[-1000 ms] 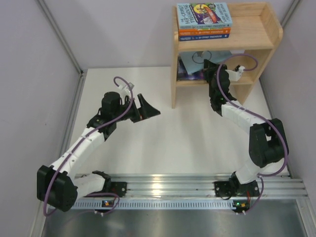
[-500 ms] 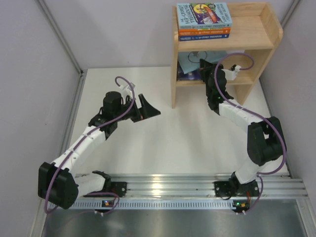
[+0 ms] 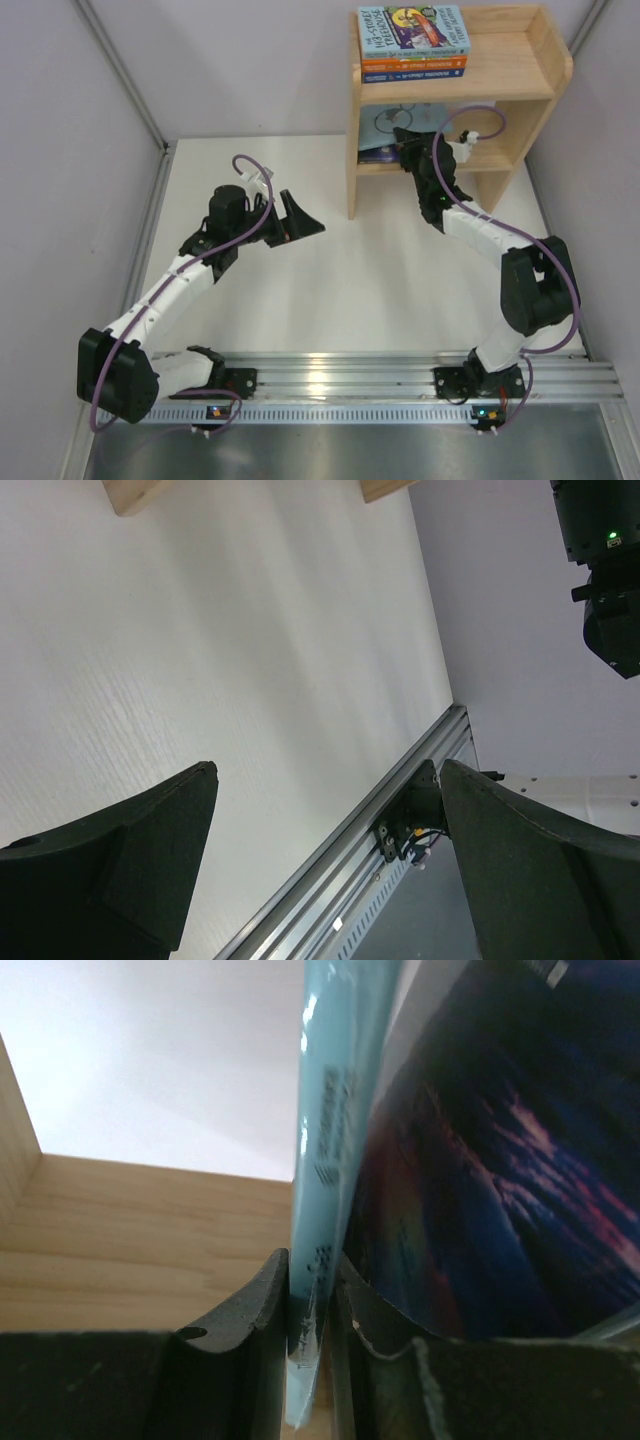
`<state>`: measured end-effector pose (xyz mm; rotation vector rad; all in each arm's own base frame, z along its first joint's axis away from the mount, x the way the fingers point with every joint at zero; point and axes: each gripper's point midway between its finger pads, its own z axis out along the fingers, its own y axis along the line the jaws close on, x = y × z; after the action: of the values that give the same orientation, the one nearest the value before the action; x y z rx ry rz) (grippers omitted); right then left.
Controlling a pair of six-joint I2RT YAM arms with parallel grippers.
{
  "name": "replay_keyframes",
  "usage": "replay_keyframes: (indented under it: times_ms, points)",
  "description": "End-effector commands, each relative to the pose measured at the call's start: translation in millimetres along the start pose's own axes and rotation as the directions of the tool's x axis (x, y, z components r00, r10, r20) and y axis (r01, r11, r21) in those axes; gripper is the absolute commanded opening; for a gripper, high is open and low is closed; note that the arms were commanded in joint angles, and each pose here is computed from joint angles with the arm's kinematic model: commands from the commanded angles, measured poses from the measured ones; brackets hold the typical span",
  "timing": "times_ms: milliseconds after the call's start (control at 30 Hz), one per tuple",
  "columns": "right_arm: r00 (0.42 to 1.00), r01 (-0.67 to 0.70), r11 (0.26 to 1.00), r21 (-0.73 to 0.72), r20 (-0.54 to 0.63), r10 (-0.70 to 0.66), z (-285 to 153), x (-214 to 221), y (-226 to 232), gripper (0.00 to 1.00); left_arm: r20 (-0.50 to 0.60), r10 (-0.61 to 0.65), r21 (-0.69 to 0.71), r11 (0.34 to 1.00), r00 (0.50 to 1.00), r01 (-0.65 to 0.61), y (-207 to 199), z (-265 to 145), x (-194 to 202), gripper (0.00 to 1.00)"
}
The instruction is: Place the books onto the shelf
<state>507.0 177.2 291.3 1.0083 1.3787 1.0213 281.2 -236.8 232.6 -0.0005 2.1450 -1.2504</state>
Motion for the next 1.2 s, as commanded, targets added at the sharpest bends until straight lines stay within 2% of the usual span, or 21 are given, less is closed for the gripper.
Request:
replay_keyframes:
  times_ms: [0,367,700,1167]
  points:
    - [0.992,-0.057,0.985,-0.164,-0.120,0.038,-25,19,64,0.20,0.032,0.026,0.020,0.999,0.999,-0.026,-6,0,-9,0.98]
    - [0.981,-0.041,0.988,-0.147,-0.194,0.012,-28,31,63,0.22,0.031,0.011,0.032,0.999,0.999,-0.012,-10,-1,-9,0.97]
    - [0.970,-0.036,0.991,-0.129,-0.244,0.003,-32,34,50,0.02,0.036,-0.001,0.029,1.000,0.999,0.000,-11,-4,-7,0.97]
    - [0.960,-0.035,0.990,-0.134,-0.281,-0.004,-38,31,49,0.00,0.042,-0.006,0.029,1.000,0.999,0.005,-11,-5,-8,0.97]
